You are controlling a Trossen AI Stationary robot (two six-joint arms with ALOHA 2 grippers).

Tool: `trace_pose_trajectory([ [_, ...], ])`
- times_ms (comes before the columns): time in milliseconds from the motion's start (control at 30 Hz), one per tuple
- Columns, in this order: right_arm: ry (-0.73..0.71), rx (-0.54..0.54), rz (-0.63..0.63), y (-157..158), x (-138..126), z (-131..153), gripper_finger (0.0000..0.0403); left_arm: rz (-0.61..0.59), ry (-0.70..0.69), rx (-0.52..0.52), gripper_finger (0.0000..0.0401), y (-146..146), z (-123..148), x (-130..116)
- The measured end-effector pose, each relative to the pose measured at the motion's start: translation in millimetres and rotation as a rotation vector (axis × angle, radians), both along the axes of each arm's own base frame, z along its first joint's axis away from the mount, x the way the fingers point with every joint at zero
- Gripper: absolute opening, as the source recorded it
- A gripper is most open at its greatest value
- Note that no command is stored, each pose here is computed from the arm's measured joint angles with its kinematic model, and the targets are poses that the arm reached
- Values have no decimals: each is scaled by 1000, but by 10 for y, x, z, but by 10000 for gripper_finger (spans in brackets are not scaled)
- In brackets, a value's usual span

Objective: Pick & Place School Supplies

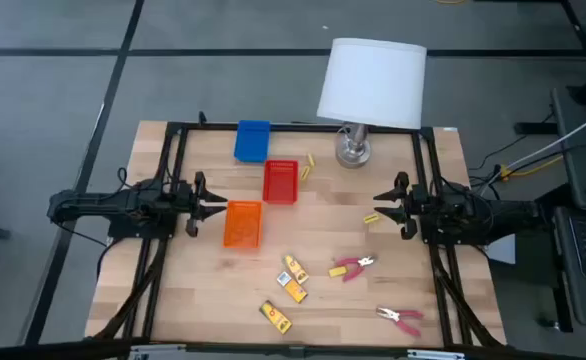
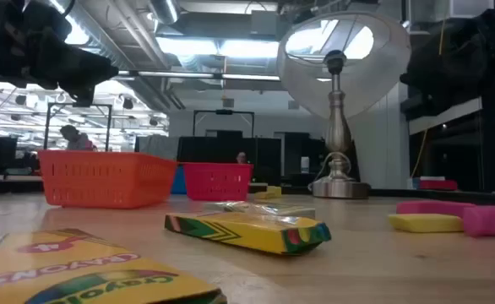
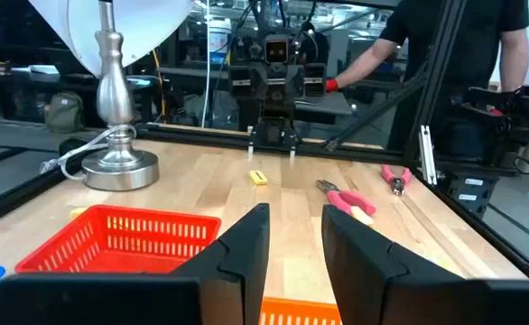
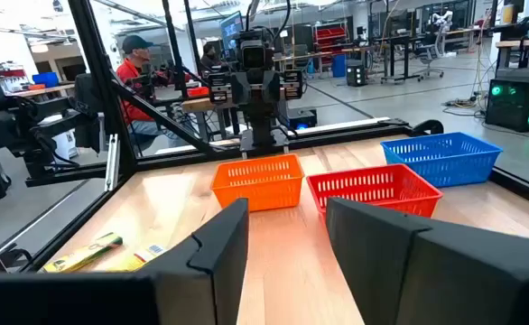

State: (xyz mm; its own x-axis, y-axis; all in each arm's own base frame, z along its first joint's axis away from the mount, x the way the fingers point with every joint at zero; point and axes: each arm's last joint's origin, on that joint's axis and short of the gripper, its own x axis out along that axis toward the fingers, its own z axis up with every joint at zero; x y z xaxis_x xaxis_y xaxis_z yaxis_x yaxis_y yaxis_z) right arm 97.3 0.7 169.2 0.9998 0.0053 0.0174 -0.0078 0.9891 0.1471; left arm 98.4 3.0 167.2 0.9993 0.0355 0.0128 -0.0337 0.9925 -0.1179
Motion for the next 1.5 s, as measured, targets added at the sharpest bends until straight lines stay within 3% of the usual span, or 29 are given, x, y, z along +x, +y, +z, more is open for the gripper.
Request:
trace_pose_trajectory([
  [1267, 0, 0, 0, 0, 0, 1, 155, 0, 0, 0, 100, 0, 0, 0],
  [1433, -12, -67, -40, -12, -1, 12, 155, 0, 0, 0, 100, 0, 1, 0],
  [1500, -11, 9, -28, -8, 0, 11, 155, 0, 0, 0, 100, 0, 0, 0],
])
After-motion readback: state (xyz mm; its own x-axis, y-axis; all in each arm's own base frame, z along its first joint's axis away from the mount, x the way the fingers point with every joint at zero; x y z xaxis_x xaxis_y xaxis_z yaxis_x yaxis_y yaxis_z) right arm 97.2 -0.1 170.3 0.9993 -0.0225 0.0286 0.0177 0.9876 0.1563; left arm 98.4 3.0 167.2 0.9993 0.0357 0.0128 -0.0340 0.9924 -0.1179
